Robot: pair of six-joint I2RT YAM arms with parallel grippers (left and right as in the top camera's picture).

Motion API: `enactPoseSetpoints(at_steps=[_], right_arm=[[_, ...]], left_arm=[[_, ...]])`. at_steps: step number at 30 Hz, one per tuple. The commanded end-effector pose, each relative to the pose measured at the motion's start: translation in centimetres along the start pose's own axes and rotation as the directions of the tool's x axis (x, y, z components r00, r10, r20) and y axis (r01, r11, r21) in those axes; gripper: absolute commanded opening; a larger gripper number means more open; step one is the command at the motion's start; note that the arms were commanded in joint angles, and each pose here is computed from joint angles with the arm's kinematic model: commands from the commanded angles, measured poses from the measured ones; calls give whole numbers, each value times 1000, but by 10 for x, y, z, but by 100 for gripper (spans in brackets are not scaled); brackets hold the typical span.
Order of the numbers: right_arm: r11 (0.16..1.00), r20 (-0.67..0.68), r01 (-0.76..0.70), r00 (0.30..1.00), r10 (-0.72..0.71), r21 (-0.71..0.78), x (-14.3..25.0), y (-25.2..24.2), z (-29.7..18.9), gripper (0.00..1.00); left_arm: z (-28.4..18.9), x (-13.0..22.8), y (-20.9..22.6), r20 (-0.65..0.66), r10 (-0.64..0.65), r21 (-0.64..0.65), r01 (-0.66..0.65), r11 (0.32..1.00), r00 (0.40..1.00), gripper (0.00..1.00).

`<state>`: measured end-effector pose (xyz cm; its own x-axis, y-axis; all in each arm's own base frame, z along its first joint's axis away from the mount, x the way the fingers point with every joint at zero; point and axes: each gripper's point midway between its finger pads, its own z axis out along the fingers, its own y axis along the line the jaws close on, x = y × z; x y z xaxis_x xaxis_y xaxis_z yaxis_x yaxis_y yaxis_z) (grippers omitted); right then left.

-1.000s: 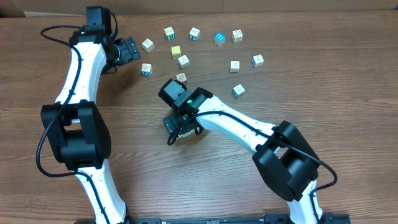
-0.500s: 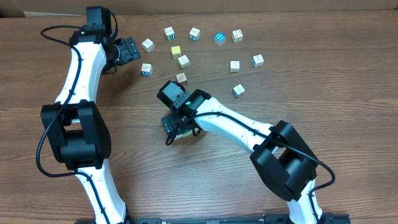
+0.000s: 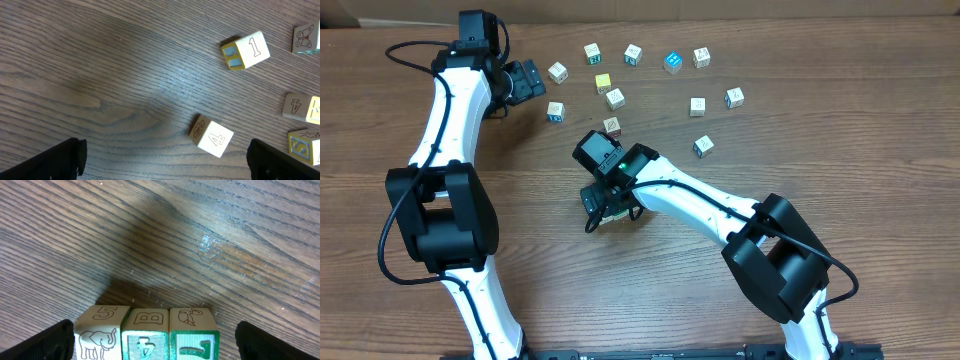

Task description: Form a circle

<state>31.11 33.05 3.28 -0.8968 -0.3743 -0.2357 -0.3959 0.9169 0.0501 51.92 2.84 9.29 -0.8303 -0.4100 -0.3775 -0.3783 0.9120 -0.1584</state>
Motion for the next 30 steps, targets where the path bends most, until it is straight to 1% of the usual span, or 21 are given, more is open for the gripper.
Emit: enactPoseSetpoints(at_steps=[1, 24, 30], right_arm=[[1000, -13, -2, 1000, 2, -7, 5, 3, 3, 100], [1000, -29, -6, 1000, 6, -18, 9, 5, 4, 100], [1000, -35, -9, 999, 9, -14, 15, 2, 13, 100]], left_arm=[[-5, -4, -7, 14, -14, 16, 14, 1000, 1000, 100], [-5, -4, -7, 14, -14, 16, 14, 1000, 1000, 100], [-5, -4, -7, 14, -14, 16, 14, 1000, 1000, 100]])
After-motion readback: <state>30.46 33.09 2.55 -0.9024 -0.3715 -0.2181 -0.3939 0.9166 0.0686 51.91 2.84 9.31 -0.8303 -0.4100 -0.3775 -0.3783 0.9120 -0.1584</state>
